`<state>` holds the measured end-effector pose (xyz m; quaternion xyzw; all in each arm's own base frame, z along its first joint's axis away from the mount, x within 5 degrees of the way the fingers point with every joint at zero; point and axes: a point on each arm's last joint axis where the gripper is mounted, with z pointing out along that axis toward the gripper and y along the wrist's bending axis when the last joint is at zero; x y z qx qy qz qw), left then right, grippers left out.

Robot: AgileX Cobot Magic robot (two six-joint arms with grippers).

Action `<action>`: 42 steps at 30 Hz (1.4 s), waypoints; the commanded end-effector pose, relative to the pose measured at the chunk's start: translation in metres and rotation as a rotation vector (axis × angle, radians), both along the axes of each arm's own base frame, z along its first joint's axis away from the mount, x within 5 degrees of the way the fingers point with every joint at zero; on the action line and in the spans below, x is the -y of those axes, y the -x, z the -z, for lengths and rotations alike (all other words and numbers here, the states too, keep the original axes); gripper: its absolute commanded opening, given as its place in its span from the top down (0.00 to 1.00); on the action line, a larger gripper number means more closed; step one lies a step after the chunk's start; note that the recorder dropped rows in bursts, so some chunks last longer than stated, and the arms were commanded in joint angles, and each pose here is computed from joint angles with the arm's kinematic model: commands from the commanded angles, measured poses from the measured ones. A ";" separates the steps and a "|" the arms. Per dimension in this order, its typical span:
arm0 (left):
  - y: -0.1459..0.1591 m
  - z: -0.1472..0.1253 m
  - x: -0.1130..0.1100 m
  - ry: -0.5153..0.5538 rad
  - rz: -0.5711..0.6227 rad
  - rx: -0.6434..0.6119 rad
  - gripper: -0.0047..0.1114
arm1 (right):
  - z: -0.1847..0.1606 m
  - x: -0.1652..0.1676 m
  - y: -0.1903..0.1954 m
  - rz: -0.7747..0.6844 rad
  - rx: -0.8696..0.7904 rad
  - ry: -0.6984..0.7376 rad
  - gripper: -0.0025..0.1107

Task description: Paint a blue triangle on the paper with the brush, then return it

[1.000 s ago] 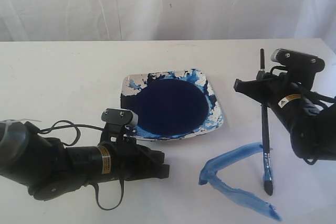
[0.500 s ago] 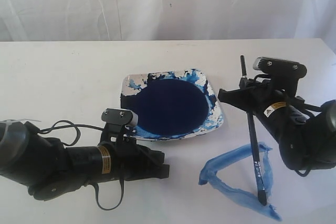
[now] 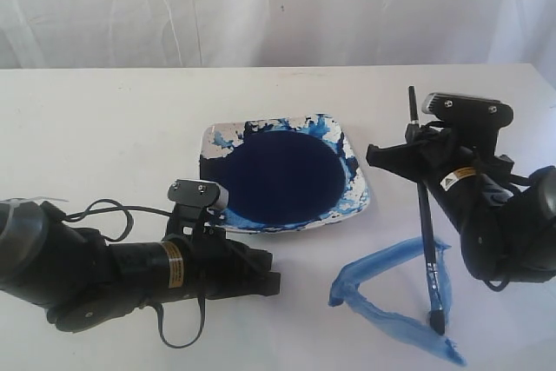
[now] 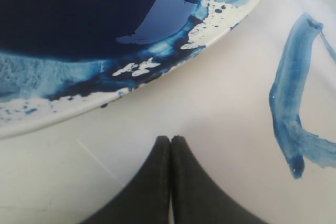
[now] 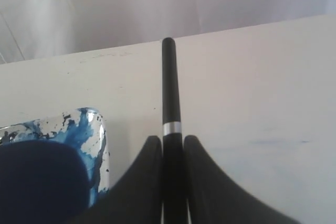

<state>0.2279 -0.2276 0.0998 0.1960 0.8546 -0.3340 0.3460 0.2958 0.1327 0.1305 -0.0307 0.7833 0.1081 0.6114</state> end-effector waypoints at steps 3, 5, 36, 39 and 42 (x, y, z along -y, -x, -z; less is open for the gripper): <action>0.002 0.000 -0.001 -0.016 0.002 -0.005 0.96 | -0.007 0.002 -0.001 0.016 0.077 0.052 0.98; 0.002 0.000 -0.001 -0.016 0.002 -0.005 0.96 | -0.008 0.003 -0.002 0.024 0.093 0.064 0.98; 0.002 0.000 -0.001 -0.016 0.002 -0.005 0.96 | -0.012 0.000 -0.079 0.187 0.238 0.190 0.98; 0.002 0.000 -0.001 -0.016 0.002 -0.005 0.96 | -0.007 0.002 -0.080 0.176 0.176 0.194 0.98; 0.002 0.000 -0.001 -0.016 0.002 -0.005 0.96 | 0.000 0.000 -0.079 0.149 0.100 0.191 0.98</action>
